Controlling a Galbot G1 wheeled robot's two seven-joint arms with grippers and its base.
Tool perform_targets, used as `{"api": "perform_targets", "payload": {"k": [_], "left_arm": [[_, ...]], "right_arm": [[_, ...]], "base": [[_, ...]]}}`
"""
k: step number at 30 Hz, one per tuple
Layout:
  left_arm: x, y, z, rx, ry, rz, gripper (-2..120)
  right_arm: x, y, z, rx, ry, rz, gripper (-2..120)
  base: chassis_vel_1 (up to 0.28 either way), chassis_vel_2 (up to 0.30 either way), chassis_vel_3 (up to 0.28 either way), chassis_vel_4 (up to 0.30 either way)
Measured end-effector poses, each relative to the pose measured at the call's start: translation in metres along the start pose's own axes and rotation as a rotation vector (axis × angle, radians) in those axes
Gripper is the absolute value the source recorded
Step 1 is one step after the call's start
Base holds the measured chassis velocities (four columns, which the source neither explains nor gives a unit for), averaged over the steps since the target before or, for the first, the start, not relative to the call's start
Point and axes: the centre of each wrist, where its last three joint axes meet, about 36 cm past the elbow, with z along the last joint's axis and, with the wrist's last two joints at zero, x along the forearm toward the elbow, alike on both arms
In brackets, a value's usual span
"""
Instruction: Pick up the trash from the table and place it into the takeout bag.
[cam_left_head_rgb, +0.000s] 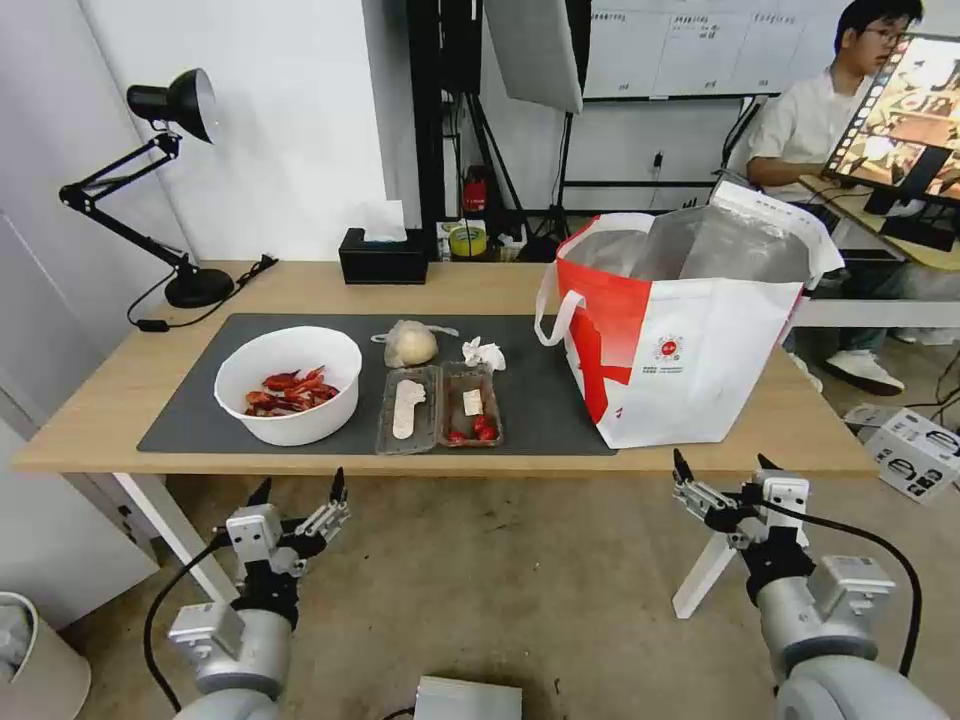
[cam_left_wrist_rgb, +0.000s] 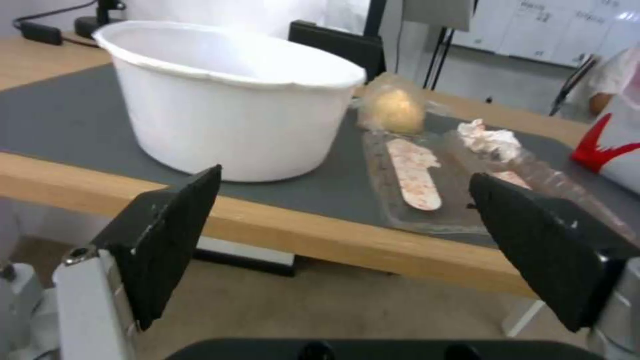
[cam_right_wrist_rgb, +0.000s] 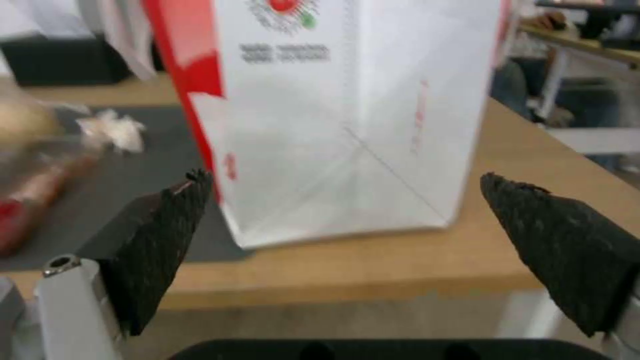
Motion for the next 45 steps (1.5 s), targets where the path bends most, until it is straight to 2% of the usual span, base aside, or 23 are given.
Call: {"api": "perform_targets", "payload": {"k": [4, 12, 13, 14, 15, 16, 17, 18, 19, 20, 21, 23, 25, 27, 29, 31, 33, 37, 45], "left_arm": [[-0.002, -0.004, 0.008, 0.012, -0.019, 0.021, 100], [0.002, -0.014, 0.007, 0.069, -0.013, 0.079, 100], [0.003, -0.019, 0.006, 0.102, 0.001, 0.098, 100], [0.006, -0.029, 0.001, 0.175, 0.033, 0.128, 100], [0.006, -0.029, 0.001, 0.175, 0.033, 0.128, 100], [0.006, -0.039, -0.004, 0.250, 0.067, 0.150, 100], [0.005, -0.053, -0.013, 0.381, 0.130, 0.186, 100], [0.005, -0.053, -0.013, 0.381, 0.130, 0.186, 100], [0.004, -0.056, -0.015, 0.421, 0.148, 0.197, 100], [0.001, -0.066, -0.021, 0.529, 0.196, 0.234, 100], [0.001, -0.066, -0.021, 0.529, 0.196, 0.234, 100], [-0.006, -0.071, -0.024, 0.626, 0.220, 0.258, 100], [-0.007, -0.071, -0.024, 0.645, 0.224, 0.259, 100], [-0.012, -0.070, -0.024, 0.731, 0.233, 0.251, 100], [-0.013, -0.069, -0.024, 0.742, 0.235, 0.249, 100], [-0.024, -0.067, -0.022, 0.809, 0.254, 0.246, 100], [-0.025, -0.067, -0.021, 0.817, 0.258, 0.246, 100], [-0.042, -0.066, -0.013, 0.879, 0.293, 0.247, 100], [-0.066, -0.068, 0.000, 0.892, 0.320, 0.249, 100]], "right_arm": [[-0.001, 0.004, 0.008, -0.009, -0.032, -0.074, 100], [-0.004, 0.009, 0.015, -0.025, -0.050, -0.125, 100], [-0.004, 0.010, 0.016, -0.026, -0.048, -0.128, 100], [-0.005, 0.010, 0.017, -0.026, -0.046, -0.130, 100], [-0.005, 0.010, 0.017, -0.026, -0.046, -0.130, 100], [-0.005, 0.011, 0.018, -0.026, -0.045, -0.133, 100], [-0.005, 0.011, 0.019, -0.023, -0.043, -0.137, 100], [-0.005, 0.011, 0.019, -0.023, -0.043, -0.137, 100], [-0.005, 0.011, 0.019, -0.022, -0.043, -0.138, 100], [-0.005, 0.011, 0.019, -0.019, -0.043, -0.140, 100], [-0.005, 0.011, 0.019, -0.019, -0.043, -0.140, 100], [-0.006, 0.012, 0.020, -0.015, -0.041, -0.152, 100], [-0.007, 0.013, 0.021, -0.015, -0.042, -0.158, 100], [-0.012, 0.017, 0.023, -0.011, -0.040, -0.186, 100], [-0.012, 0.018, 0.023, -0.011, -0.040, -0.189, 100], [-0.014, 0.021, 0.025, -0.011, -0.035, -0.206, 100], [-0.014, 0.022, 0.025, -0.012, -0.035, -0.208, 100], [-0.015, 0.023, 0.025, -0.011, -0.035, -0.215, 100], [-0.014, 0.022, 0.025, -0.007, -0.031, -0.215, 100]], "base": [[0.000, 0.000, 0.000, 0.000], [0.000, 0.000, 0.000, 0.000], [0.000, 0.000, 0.000, 0.000], [0.000, 0.000, 0.000, 0.000], [0.000, 0.000, 0.000, 0.000], [0.000, 0.000, 0.000, 0.000], [0.000, 0.000, 0.000, 0.000], [0.000, 0.000, 0.000, 0.000], [0.000, 0.000, 0.000, 0.000], [0.000, 0.000, 0.000, 0.000], [0.000, 0.000, 0.000, 0.000], [0.000, 0.000, 0.000, 0.000], [0.000, 0.000, 0.000, 0.000], [0.000, 0.000, 0.000, 0.000], [0.000, 0.000, 0.000, 0.000], [0.000, 0.000, 0.000, 0.000], [0.000, 0.000, 0.000, 0.000], [0.000, 0.000, 0.000, 0.000], [0.000, 0.000, 0.000, 0.000]]}}
